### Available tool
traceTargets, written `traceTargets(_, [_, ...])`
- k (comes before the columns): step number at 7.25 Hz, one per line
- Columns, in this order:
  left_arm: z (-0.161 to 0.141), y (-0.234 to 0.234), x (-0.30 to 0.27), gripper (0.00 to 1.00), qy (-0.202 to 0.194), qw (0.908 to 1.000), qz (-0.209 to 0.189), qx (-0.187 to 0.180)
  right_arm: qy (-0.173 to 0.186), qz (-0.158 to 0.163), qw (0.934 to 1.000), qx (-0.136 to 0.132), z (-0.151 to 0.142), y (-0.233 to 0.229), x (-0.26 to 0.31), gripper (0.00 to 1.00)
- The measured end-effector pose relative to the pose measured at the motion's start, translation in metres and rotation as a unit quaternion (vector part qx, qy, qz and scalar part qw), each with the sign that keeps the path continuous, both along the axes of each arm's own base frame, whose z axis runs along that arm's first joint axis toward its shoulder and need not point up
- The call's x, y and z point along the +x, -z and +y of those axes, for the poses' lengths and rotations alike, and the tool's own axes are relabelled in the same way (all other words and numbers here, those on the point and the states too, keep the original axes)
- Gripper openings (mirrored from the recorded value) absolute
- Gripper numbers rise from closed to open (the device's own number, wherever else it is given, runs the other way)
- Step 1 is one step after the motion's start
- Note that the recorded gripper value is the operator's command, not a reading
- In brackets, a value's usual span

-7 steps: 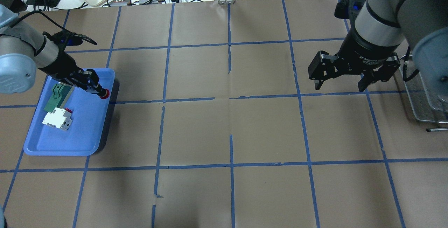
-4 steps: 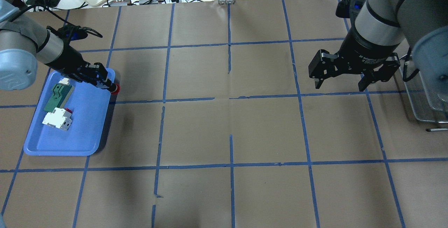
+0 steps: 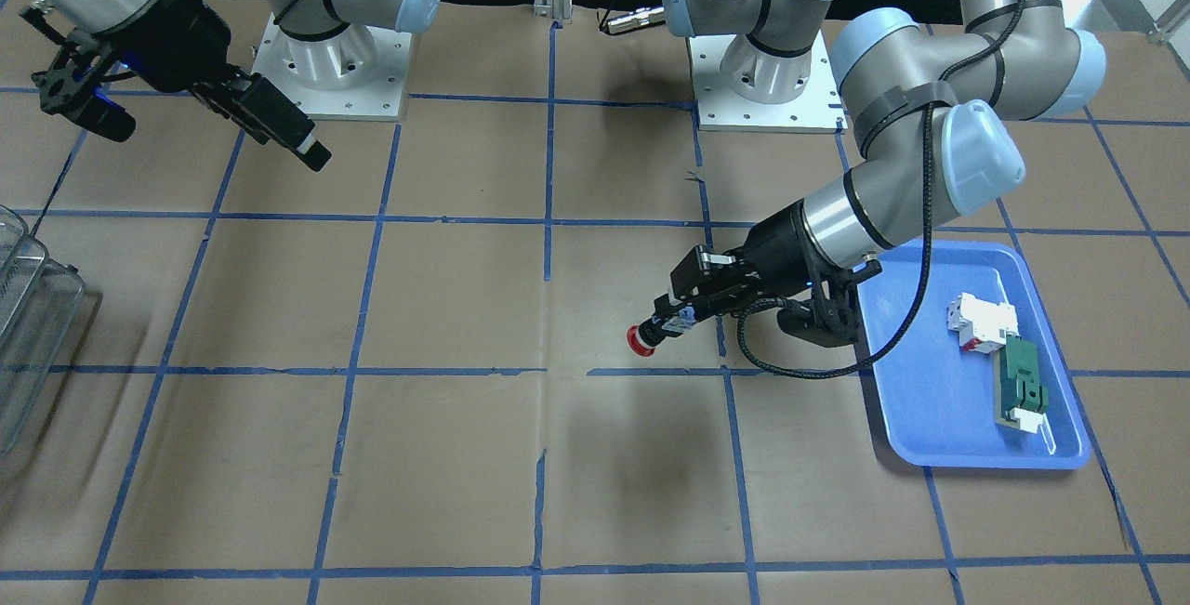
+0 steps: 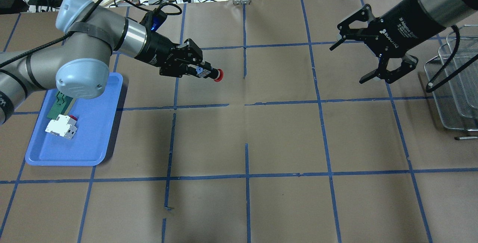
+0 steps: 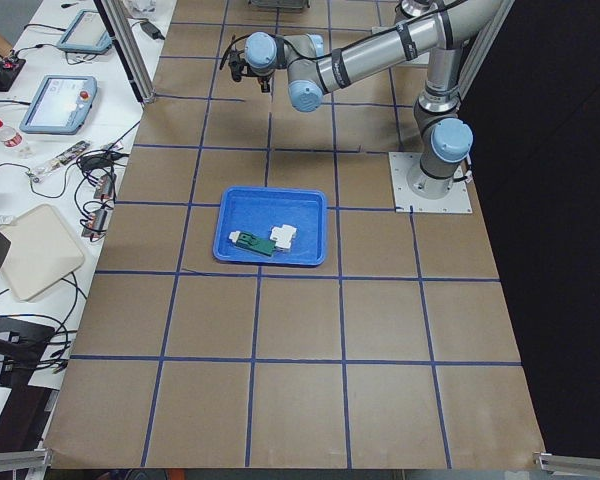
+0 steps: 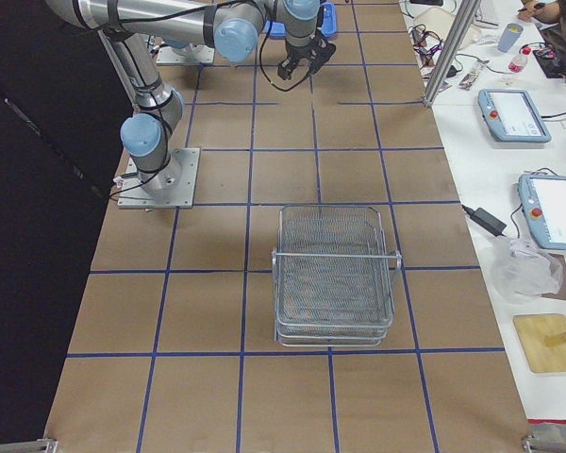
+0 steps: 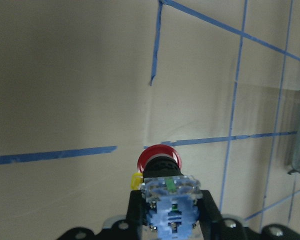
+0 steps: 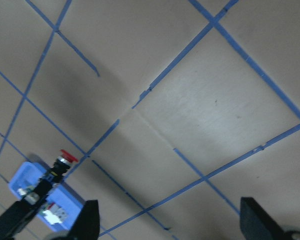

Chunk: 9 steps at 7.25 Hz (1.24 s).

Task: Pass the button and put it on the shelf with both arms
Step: 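Lift the button with the left gripper and carry it toward the right gripper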

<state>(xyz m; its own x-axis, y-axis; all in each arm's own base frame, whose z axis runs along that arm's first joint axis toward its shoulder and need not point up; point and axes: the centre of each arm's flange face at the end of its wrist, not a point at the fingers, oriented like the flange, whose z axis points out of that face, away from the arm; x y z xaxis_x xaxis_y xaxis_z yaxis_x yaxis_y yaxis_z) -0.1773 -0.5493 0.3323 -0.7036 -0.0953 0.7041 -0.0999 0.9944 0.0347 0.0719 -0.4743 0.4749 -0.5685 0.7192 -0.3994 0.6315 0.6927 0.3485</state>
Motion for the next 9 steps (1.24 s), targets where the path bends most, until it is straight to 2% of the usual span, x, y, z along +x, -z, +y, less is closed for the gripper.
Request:
traceTargets(1, [0.004,-0.007,-0.028,0.0,-0.004,0.9995,0.031,-0.005,0.043,-0.038,0.9982,0.019,-0.007,0.002,-0.003,1.0])
traceTargets(3, [0.018,-0.019,-0.076,0.0,-0.003,0.9963,0.085,-0.011,0.106,-0.092,0.9879,0.065,-0.023,0.015,-0.005,1.0])
traceTargets(5, [0.033,-0.035,-0.113,0.0,-0.011,0.9936,0.111,-0.013,0.162,-0.136,0.9713,0.108,-0.037,0.025,-0.012,1.0])
traceTargets(7, [0.047,-0.048,-0.14,0.0,-0.033,0.9917,0.124,0.001,0.203,-0.171,0.9568,0.119,-0.049,0.031,-0.038,1.0])
traceTargets(8, [0.052,-0.054,-0.15,0.0,-0.038,0.991,0.128,0.004,0.21,-0.188,0.9517,0.122,-0.054,0.034,-0.043,1.0])
traceTargets(9, [0.053,-0.06,-0.155,0.0,-0.042,0.9903,0.132,0.005,0.212,-0.196,0.9496,0.123,-0.054,0.035,-0.043,1.0])
